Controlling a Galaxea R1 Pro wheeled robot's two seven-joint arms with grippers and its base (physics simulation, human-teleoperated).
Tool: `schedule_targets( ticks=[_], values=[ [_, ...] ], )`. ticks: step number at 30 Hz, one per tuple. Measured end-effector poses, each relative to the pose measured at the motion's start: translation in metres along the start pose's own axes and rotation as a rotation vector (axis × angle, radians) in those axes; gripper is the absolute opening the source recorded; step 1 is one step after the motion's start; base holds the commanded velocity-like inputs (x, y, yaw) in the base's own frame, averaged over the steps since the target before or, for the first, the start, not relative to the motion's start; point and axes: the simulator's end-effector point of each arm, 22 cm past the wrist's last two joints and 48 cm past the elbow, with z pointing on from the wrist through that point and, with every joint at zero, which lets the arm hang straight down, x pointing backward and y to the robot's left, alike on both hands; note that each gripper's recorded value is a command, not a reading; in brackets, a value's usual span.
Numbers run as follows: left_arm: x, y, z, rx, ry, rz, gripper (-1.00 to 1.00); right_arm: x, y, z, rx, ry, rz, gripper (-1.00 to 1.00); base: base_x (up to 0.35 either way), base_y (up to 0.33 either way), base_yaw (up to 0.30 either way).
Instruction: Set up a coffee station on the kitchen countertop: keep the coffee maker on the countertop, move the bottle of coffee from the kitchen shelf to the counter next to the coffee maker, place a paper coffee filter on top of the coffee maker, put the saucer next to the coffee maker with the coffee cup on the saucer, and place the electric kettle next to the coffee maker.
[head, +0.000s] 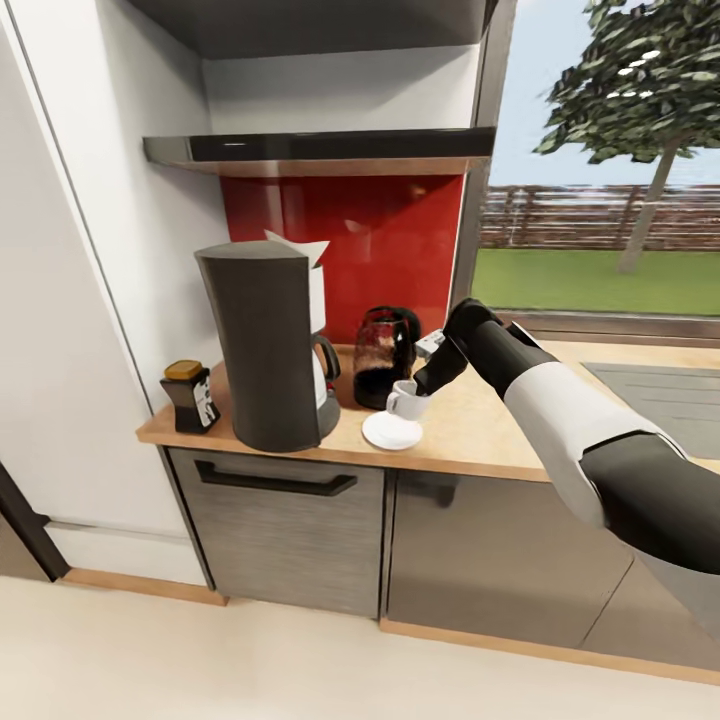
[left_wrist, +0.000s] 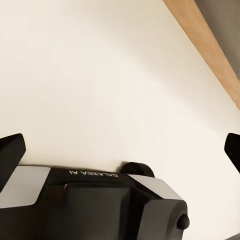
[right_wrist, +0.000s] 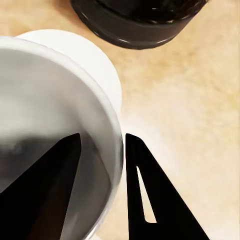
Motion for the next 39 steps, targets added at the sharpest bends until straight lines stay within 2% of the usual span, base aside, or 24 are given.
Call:
schedule_targets(
  ticks=[17,39],
  values=[
    [0.000,0.000,0.000,0.000,0.000,0.000,1.00,0.008,0.000,0.005,-0.006,0.022,0.010,-1.00,0.002,0.094,0.000],
    [0.000,0.000,0.000,0.000,-0.001,0.001,1.00,0.012,-0.003,0.008,0.002,0.032,0.013,-1.00,0.013,0.005,0.000]
  ],
)
